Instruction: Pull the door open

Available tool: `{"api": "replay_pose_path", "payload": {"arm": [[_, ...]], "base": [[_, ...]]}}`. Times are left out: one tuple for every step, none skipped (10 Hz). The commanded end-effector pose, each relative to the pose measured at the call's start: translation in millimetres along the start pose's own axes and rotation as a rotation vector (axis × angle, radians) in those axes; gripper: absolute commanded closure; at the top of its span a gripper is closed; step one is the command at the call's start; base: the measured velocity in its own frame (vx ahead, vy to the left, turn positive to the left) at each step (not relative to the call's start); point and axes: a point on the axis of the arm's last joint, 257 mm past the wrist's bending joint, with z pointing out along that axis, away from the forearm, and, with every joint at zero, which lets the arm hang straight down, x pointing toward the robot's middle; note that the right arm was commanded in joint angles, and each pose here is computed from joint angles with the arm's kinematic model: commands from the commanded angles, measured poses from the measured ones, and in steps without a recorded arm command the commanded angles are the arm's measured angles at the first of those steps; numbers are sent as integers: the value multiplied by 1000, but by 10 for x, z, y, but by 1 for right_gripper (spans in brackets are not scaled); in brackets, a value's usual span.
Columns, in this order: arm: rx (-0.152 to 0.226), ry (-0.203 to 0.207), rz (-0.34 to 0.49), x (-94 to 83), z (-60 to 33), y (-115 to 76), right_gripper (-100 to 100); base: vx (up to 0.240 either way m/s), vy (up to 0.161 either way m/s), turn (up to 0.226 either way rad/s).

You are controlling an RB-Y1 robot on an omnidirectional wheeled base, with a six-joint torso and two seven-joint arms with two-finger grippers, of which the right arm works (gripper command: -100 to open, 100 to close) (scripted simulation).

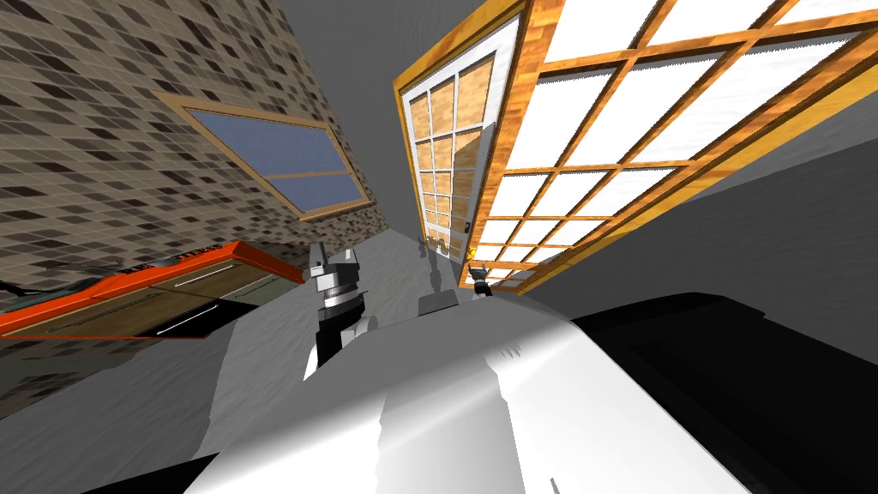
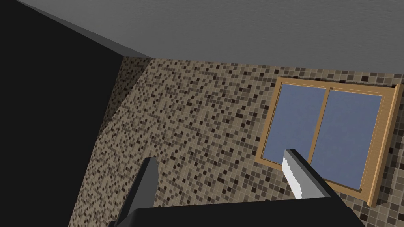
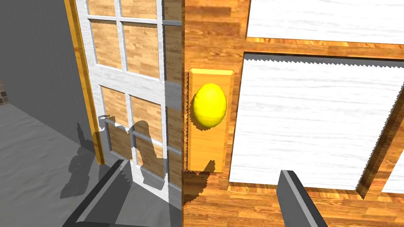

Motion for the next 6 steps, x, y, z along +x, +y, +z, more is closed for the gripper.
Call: {"api": "replay_pose_path", "payload": {"arm": [[-15, -1, 1, -15, -13, 174, -100], [-20, -1, 1, -19, -18, 236, -100], [-32, -1, 1, -26, -30, 376, -100], [-45, -1, 1, -30, -44, 525, -100], [-63, 0, 1, -28, -65, 736, -100], [-72, 1, 2, -24, -78, 850, -100]], "base": [[98, 3, 117], [191, -1, 99], [227, 24, 92], [223, 18, 131], [250, -12, 180], [251, -43, 108]]}}
